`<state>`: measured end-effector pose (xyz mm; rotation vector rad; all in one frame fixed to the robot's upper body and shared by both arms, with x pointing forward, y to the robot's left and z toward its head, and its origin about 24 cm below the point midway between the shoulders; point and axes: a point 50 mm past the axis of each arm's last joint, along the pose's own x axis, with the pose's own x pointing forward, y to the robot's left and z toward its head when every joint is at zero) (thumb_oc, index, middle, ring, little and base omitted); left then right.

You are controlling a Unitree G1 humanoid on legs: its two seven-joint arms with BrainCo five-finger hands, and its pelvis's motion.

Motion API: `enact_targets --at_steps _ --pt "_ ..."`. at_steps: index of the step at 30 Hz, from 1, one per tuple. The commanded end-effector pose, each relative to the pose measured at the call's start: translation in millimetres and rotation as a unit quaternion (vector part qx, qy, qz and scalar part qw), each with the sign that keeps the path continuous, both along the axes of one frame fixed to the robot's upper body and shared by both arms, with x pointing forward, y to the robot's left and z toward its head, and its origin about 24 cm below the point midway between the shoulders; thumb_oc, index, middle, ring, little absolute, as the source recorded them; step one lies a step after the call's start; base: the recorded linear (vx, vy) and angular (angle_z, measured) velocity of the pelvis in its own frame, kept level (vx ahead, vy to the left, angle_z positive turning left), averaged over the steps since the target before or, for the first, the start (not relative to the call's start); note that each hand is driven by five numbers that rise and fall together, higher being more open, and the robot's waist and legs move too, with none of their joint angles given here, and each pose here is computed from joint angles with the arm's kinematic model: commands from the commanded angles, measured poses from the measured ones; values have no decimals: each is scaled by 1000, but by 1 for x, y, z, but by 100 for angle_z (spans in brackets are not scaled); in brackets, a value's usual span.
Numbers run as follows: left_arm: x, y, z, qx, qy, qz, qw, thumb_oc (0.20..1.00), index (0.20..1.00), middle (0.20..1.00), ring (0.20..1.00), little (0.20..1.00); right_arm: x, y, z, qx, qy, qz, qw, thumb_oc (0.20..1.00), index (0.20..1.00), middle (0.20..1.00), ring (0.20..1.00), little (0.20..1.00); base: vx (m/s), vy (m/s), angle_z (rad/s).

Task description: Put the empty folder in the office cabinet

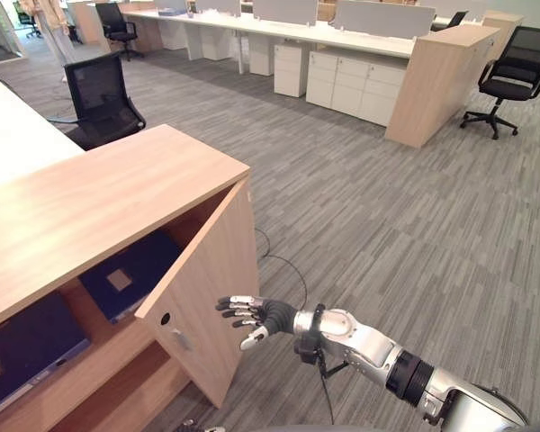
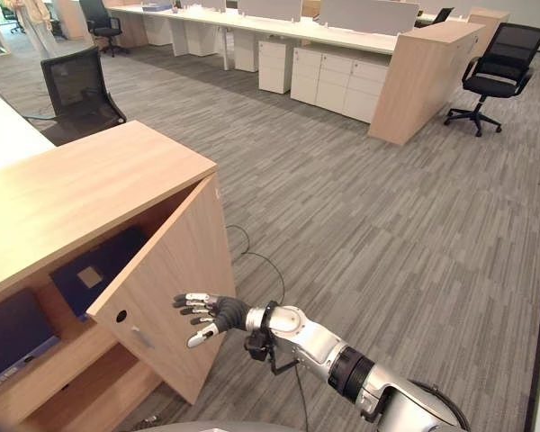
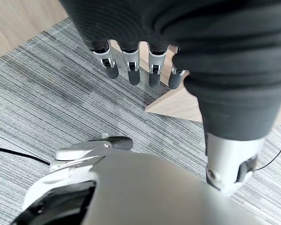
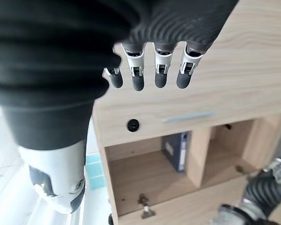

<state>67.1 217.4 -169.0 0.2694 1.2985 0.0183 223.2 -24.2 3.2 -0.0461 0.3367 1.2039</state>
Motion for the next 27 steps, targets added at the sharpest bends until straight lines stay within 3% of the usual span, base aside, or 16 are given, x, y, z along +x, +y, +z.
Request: enact_targets --at_steps 1,8,15,17,18,22,26,27 --pt "11 5 1 22 4 -25 999 1000 1000 1000 1000 1000 6 10 13 7 -37 27 999 1000 1000 1000 1000 1000 -10 -37 6" --pt "6 5 0 19 9 -23 1000 1000 1000 1000 1000 1000 8 -12 -12 -39 -10 -17 999 1000 1000 1000 1000 1000 -20 -67 8" --pt "17 -5 1 -15 -21 -14 1000 1000 1000 1000 1000 1000 17 -52 -72 -193 34 -131 972 1000 1000 1000 1000 1000 -68 -131 21" --pt "26 -10 3 -42 -39 6 998 1000 1000 1000 1000 1000 12 -70 -96 -240 73 -197 948 1000 1000 1000 1000 1000 -187 -139 32" --pt "35 -18 4 -64 -54 25 996 1000 1000 1000 1000 1000 2 -94 -117 -291 120 -270 910 1000 1000 1000 1000 1000 -277 -139 51" --pt "41 -29 5 -91 -55 19 994 1000 1000 1000 1000 1000 -41 -156 -146 -383 220 -380 813 1000 1000 1000 1000 1000 -128 -56 97" --pt "39 -24 4 -79 -53 21 995 1000 1000 1000 1000 1000 -68 -186 -153 -466 225 -367 773 1000 1000 1000 1000 1000 -11 -6 102" --pt "43 -24 5 -75 -60 20 995 1000 1000 1000 1000 1000 -85 -199 -157 -515 220 -330 760 1000 1000 1000 1000 1000 -66 48 87"
